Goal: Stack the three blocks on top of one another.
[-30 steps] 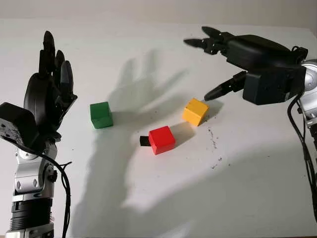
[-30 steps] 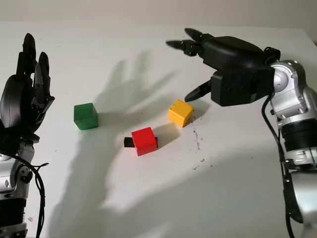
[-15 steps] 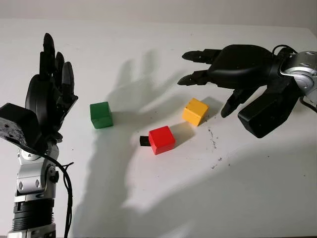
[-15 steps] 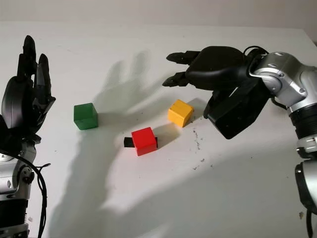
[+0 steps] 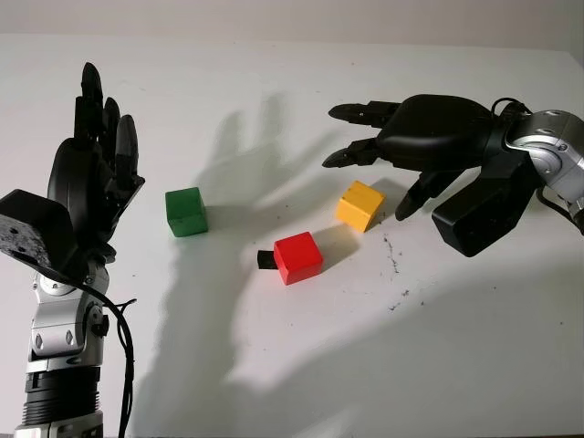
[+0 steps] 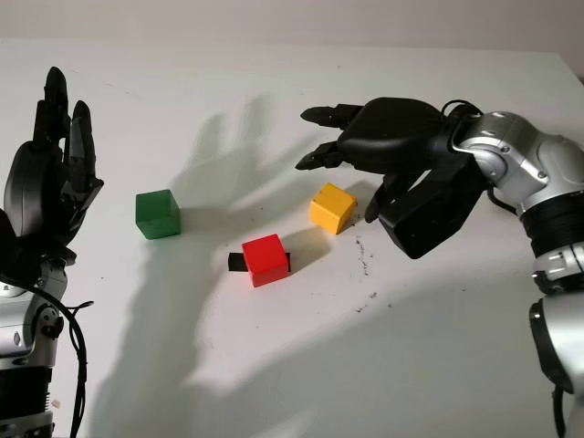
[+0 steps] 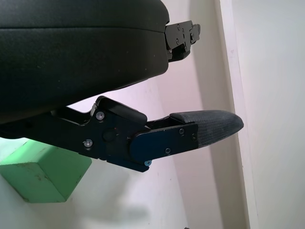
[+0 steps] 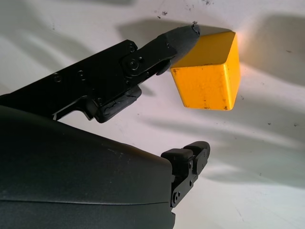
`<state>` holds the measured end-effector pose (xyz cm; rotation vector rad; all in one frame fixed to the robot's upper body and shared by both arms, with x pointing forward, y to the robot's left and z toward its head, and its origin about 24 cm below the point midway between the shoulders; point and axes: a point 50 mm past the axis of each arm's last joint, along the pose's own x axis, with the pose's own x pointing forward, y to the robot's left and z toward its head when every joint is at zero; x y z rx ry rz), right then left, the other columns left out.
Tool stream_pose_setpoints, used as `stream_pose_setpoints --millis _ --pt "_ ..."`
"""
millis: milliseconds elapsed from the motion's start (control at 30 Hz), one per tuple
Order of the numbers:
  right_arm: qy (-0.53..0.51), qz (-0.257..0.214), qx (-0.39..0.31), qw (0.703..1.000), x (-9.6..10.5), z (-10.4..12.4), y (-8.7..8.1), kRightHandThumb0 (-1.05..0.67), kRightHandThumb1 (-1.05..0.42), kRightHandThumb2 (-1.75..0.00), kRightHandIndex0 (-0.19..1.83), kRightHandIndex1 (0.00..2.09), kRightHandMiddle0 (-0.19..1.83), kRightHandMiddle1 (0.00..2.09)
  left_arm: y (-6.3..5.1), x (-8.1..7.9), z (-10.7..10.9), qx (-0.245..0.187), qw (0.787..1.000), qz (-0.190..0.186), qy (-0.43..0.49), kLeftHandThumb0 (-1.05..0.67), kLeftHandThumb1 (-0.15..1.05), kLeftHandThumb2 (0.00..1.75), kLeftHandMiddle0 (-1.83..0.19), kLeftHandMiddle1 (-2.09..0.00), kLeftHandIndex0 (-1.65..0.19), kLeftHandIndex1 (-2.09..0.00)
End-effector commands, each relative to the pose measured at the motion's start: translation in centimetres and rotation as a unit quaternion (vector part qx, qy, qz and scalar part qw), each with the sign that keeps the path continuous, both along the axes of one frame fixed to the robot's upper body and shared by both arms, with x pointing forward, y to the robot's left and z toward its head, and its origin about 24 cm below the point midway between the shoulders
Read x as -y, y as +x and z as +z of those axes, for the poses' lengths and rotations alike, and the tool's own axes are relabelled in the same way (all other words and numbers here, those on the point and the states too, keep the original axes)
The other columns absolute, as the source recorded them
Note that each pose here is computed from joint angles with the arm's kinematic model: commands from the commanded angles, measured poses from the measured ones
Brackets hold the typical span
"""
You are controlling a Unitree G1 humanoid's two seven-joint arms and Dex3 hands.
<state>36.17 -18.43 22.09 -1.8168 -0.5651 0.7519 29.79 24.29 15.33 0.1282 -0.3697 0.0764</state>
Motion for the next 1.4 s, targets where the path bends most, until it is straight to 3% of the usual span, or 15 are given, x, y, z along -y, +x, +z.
stream_pose_setpoints --millis 0,867,900,967,1033,1233,1367 --pt "0.001 -0.003 -0.007 1.0 0.2 -0.7 0.0 -0.64 -0.86 -0.07 -0.04 0.06 0.38 0.12 -0.4 0.1 0.0 0.002 1.0 -0.004 0.016 -0.74 1.05 0.6 0.16 -0.05 0.18 -0.04" --pt "0.043 0.01 -0.035 0.998 0.4 -3.2 0.3 -0.57 -0.85 -0.06 0.1 0.08 0.72 0.29 -0.7 0.2 0.1 -0.01 0.999 0.001 0.036 -0.74 1.05 0.6 0.16 -0.05 0.19 -0.04" --pt "0.046 0.011 -0.034 0.998 0.4 -3.2 0.3 -0.57 -0.86 -0.06 0.11 0.08 0.72 0.35 -0.8 0.2 0.1 -0.01 0.999 0.001 0.036 -0.74 1.05 0.6 0.16 -0.05 0.19 -0.04" --pt "0.052 0.013 -0.031 0.998 0.4 -3.3 0.3 -0.56 -0.88 -0.05 0.15 0.06 0.58 0.74 -0.8 0.2 0.1 -0.009 0.999 0.001 0.035 -0.73 1.05 0.59 0.16 -0.05 0.19 -0.04" --pt "0.055 0.014 -0.029 0.998 0.4 -3.2 0.3 -0.52 -0.9 -0.06 0.18 0.06 0.51 0.99 -0.8 0.3 0.0 -0.011 0.999 0.0 0.035 -0.73 1.05 0.59 0.16 -0.05 0.19 -0.04" --pt "0.054 0.021 -0.012 0.998 0.4 -2.7 0.3 -0.43 -0.91 -0.06 0.25 0.07 0.54 1.25 -0.6 0.5 -0.1 -0.012 0.999 0.003 0.037 -0.75 1.05 0.56 0.15 -0.06 0.18 -0.04" --pt "0.044 0.022 0.01 0.999 0.4 -1.9 0.4 -0.43 -0.9 -0.05 0.28 0.08 0.52 1.28 -0.5 0.6 0.0 -0.013 0.999 -0.007 0.035 -0.75 1.05 0.55 0.16 -0.05 0.19 -0.04"
